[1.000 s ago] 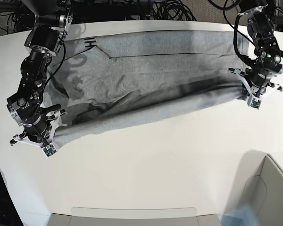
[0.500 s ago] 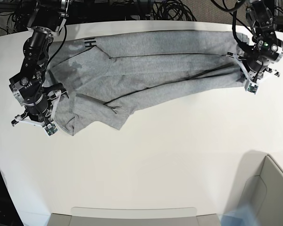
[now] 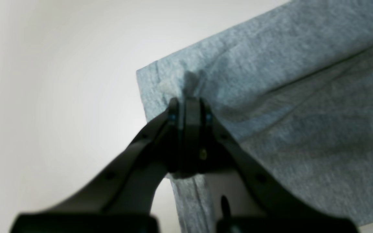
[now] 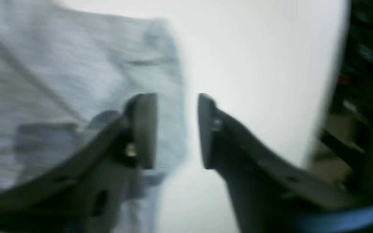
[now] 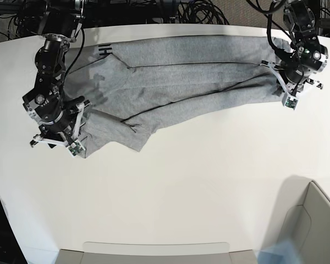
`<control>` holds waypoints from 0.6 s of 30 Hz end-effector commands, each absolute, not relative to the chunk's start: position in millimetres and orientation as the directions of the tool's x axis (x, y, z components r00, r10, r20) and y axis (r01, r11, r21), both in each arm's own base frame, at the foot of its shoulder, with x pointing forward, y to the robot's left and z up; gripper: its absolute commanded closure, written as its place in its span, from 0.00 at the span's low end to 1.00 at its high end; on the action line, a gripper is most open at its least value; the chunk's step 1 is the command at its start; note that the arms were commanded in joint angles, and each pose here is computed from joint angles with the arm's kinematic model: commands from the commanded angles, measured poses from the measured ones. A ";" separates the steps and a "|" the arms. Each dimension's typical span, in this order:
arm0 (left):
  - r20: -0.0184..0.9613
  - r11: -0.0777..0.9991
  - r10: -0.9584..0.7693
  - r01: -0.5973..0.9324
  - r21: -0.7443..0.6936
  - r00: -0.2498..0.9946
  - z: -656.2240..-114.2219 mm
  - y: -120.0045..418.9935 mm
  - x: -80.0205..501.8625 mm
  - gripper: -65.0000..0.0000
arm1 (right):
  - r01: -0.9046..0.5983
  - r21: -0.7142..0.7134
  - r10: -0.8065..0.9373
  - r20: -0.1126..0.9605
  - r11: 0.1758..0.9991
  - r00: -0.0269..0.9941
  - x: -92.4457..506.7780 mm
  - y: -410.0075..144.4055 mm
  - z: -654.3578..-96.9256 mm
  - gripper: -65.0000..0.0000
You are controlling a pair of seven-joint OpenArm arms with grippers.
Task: Fold the T-shirt properly
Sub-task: 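Drag the held hem corners back toward the arms' bases with both grippers, then hold the hem corners and adjust the right gripper along the shirt edge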
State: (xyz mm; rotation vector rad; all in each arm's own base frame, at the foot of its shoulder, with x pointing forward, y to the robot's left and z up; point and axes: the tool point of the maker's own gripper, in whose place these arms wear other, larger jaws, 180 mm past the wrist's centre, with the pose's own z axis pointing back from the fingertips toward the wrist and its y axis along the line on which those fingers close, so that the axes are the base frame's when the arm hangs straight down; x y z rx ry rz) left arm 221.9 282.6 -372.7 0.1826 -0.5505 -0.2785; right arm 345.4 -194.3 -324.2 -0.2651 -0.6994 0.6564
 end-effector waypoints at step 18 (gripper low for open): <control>0.509 0.941 -0.321 0.210 0.264 0.799 -363.7 285.3 229.6 1.00 | -0.458 -0.237 0.506 0.556 0.857 0.659 354.7 -192.4 -361.8 0.62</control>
